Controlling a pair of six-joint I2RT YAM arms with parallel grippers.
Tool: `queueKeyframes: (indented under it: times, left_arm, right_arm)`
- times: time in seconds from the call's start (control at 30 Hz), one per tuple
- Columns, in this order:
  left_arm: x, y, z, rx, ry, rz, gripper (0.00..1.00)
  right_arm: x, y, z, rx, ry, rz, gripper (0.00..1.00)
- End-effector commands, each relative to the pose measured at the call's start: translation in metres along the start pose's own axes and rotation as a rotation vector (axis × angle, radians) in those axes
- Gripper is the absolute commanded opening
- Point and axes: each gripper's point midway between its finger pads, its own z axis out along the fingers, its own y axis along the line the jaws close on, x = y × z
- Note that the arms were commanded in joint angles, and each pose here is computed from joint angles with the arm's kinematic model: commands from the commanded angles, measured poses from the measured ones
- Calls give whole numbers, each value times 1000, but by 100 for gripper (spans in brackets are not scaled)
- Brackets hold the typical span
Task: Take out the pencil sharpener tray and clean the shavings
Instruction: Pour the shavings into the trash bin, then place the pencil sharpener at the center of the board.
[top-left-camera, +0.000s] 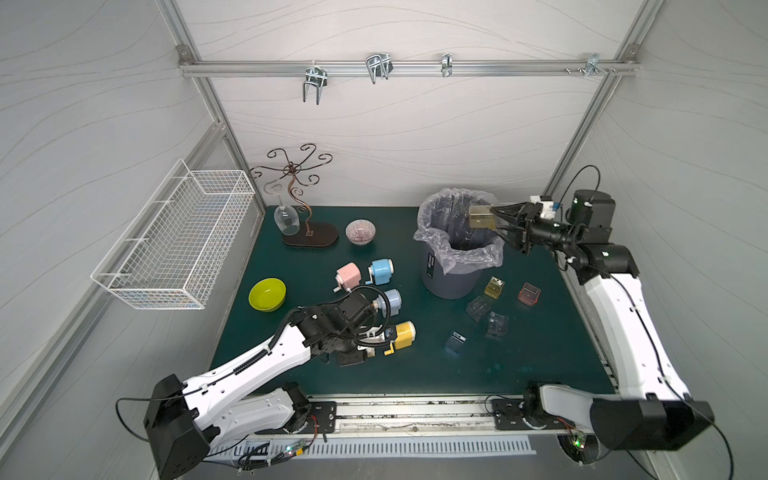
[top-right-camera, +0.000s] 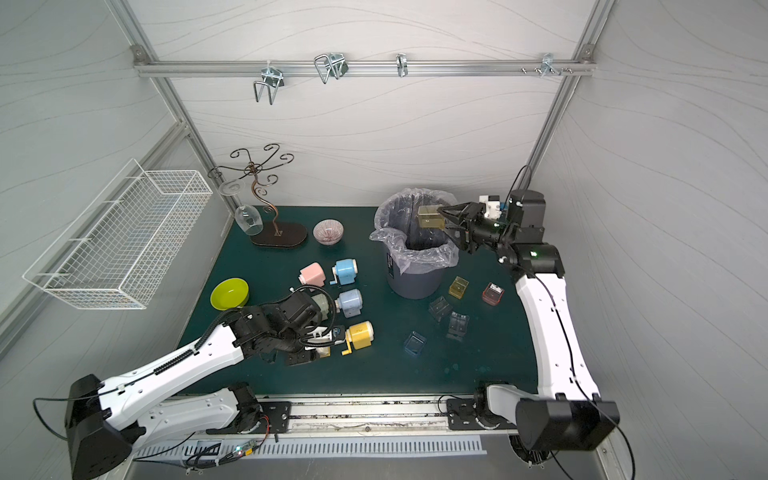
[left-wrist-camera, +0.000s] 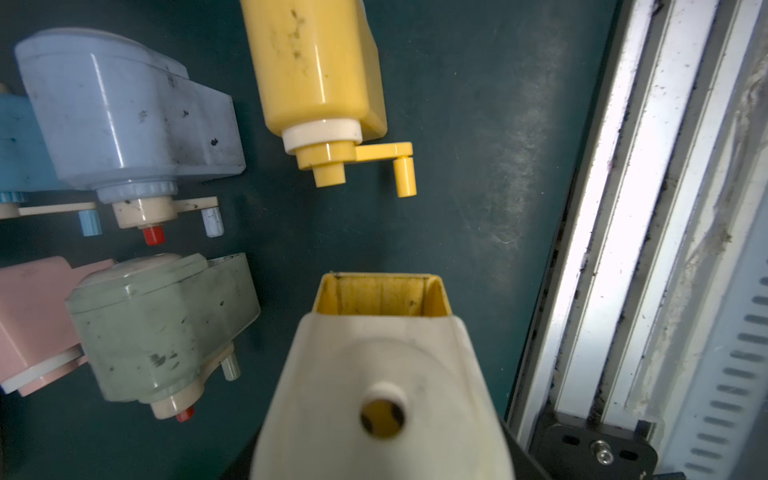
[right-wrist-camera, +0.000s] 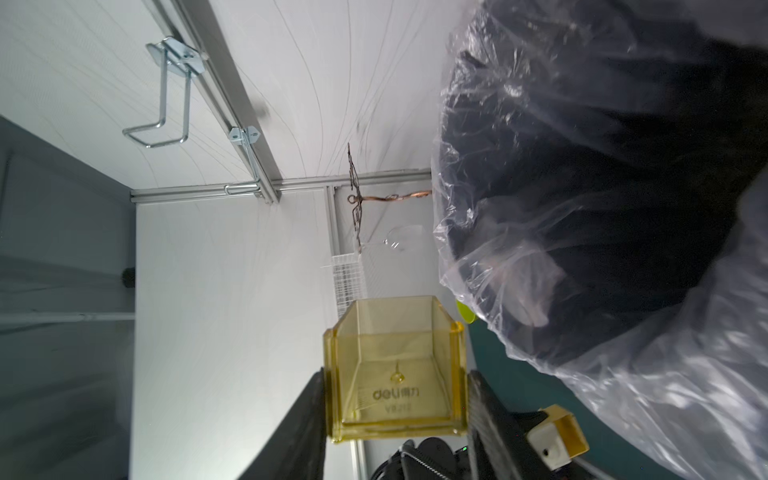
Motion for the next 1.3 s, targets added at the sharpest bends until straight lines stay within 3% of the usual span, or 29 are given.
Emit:
queueKeyframes:
  times: [0.0,0.43,0.53,0.6,0.77,0.9,0.97,1.1,1.27]
  left_arm:
    - [-3,10,14,-10,8,31,0]
    - [18,19,49,68,169,-109,1]
    - [17,21,58,81,192,-127,15]
    - [17,19,61,106,196,-129,32]
    - [16,18,65,124,199,-140,41]
    - [17,22,64,109,205,-137,51]
    - [17,25,62,95,218,-135,99]
    - [12,31,54,73,208,-149,100]
    - [4,47,32,-21,160,-160,100]
  right_arm:
    - [-3,-1,-28,64,-177,-292,0]
    - [27,-14,-74,194,-325,-665,0]
    - [36,-16,-91,223,-380,-747,0]
    - [40,-19,-105,246,-430,-794,0]
    - [44,-40,-138,303,-568,-837,0]
    - [58,-61,-128,278,-501,-829,0]
    - [69,-73,-116,239,-427,-768,0]
    - [70,-95,-115,265,-437,-717,0]
    - [56,-123,-138,409,-562,-664,0]
